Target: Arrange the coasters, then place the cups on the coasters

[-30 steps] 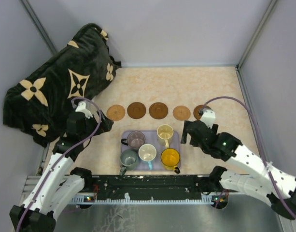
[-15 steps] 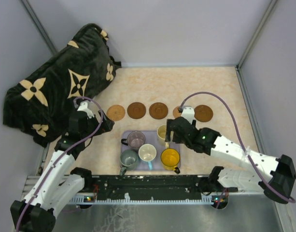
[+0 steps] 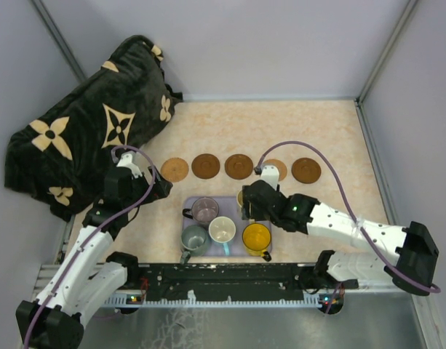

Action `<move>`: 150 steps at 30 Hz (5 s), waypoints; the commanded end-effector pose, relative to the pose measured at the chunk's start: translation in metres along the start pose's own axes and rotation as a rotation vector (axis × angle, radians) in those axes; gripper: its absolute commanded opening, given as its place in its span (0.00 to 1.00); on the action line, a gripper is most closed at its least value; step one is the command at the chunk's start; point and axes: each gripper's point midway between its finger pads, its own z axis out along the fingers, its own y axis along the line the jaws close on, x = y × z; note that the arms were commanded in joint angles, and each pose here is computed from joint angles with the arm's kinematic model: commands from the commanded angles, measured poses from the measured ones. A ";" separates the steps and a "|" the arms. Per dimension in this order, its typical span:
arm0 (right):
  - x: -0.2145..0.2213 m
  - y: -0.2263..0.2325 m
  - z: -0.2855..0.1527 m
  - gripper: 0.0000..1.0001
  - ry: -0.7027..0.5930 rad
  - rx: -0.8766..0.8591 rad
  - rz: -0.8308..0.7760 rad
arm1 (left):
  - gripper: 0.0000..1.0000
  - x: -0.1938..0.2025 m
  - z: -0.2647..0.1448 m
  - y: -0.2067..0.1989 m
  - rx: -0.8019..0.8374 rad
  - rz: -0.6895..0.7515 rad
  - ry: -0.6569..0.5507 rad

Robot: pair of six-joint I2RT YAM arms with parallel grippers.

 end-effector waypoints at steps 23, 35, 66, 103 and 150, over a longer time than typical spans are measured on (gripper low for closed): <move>0.025 -0.008 0.032 0.56 0.071 0.152 0.003 | 1.00 -0.005 0.000 -0.001 0.002 0.001 -0.026; 0.024 -0.004 0.038 0.50 0.061 0.163 0.013 | 1.00 -0.005 0.001 -0.001 0.002 0.001 -0.023; -0.033 -0.009 0.031 0.00 -0.147 0.235 -0.102 | 1.00 -0.006 0.000 -0.003 0.014 0.003 -0.031; -0.161 -0.209 0.014 0.00 -0.571 0.532 0.048 | 1.00 -0.002 0.006 -0.012 0.060 -0.010 -0.004; -0.144 -0.241 0.050 0.00 -0.523 0.505 -0.033 | 1.00 -0.002 0.009 -0.009 0.042 0.002 -0.003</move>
